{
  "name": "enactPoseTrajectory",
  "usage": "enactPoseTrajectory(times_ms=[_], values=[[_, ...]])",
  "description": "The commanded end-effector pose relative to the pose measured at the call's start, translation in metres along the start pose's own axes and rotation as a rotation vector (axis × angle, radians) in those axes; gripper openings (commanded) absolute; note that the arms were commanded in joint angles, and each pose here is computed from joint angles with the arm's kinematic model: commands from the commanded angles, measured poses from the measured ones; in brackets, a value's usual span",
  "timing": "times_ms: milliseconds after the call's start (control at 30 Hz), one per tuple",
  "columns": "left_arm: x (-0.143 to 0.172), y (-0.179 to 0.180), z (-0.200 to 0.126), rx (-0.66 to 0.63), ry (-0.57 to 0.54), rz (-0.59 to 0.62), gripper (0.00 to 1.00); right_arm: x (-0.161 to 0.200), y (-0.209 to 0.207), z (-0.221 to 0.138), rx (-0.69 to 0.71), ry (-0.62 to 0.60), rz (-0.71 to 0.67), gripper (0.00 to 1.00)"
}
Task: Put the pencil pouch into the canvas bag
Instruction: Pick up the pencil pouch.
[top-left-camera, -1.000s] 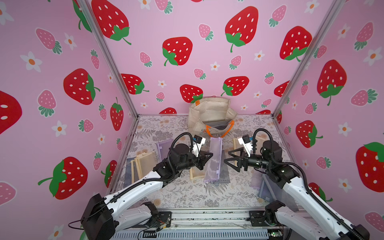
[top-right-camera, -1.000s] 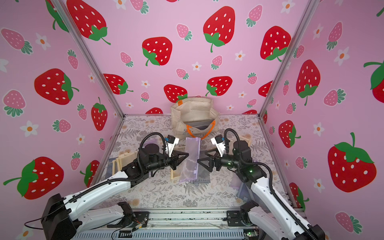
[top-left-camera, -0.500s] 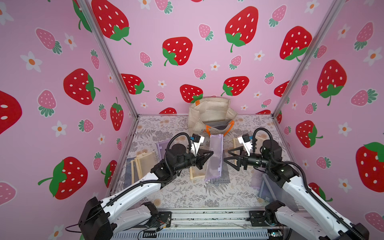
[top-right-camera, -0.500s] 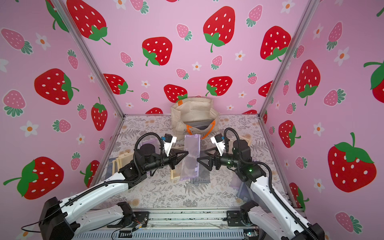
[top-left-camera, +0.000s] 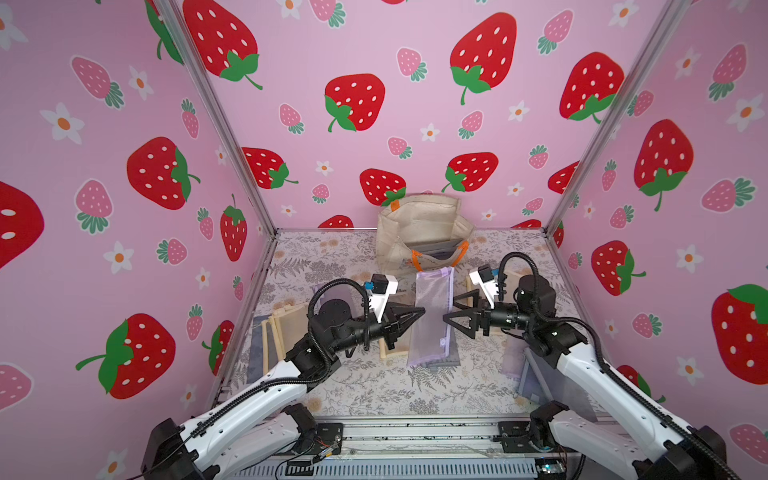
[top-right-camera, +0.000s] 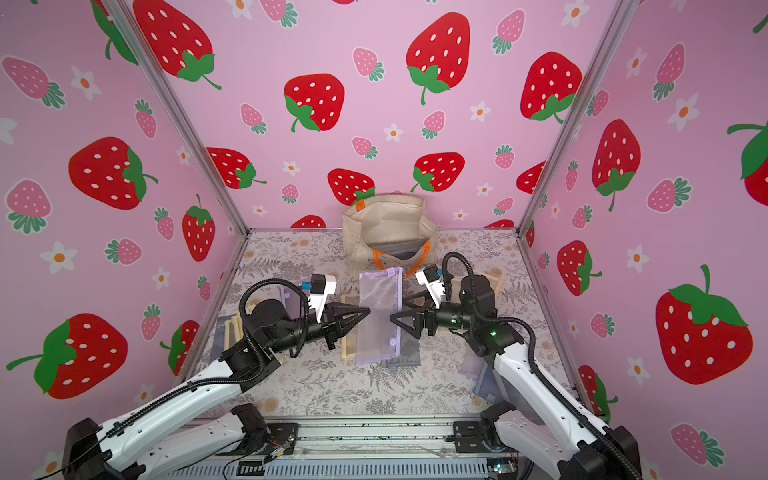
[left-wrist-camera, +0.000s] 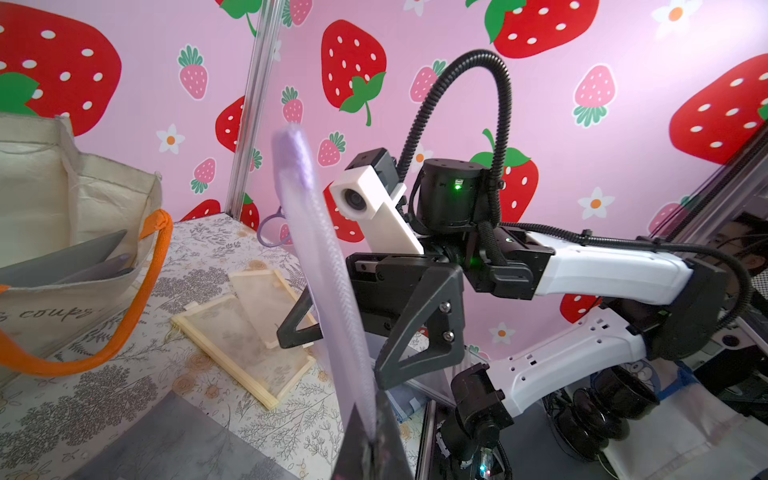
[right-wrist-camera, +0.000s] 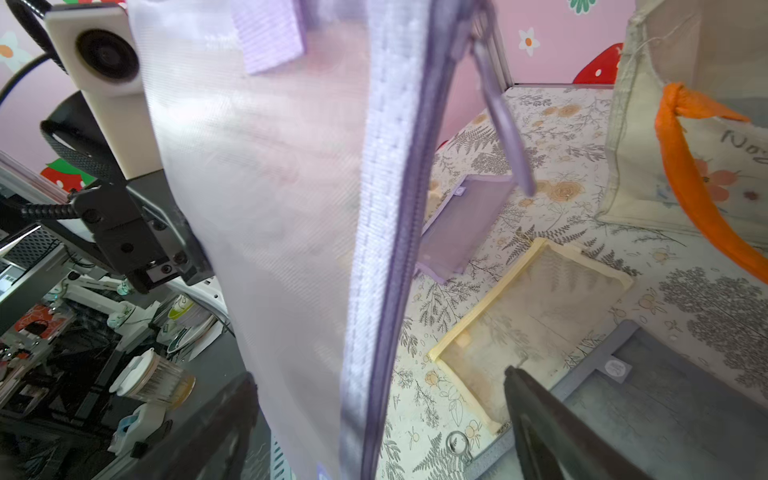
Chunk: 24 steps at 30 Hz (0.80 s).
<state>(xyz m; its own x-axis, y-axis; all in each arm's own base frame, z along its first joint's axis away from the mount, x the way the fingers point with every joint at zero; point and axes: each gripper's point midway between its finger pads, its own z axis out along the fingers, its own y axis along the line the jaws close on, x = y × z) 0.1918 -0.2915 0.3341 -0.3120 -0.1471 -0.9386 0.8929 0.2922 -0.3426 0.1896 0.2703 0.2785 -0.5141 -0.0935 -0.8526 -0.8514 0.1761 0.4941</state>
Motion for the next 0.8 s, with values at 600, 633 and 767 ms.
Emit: enactPoseTrajectory(times_ms=[600,633,767], values=[[-0.005,-0.006,-0.011,0.003,-0.030,0.048,0.00,-0.009,0.043,0.012,-0.163,-0.020,-0.171,0.15],[-0.004,-0.005,-0.011,-0.003,-0.027,0.047,0.00,-0.010,0.044,0.012,-0.164,-0.021,-0.172,0.13],[0.000,-0.001,-0.011,-0.020,-0.018,0.045,0.00,-0.013,0.046,0.009,-0.149,-0.029,-0.183,0.05]])
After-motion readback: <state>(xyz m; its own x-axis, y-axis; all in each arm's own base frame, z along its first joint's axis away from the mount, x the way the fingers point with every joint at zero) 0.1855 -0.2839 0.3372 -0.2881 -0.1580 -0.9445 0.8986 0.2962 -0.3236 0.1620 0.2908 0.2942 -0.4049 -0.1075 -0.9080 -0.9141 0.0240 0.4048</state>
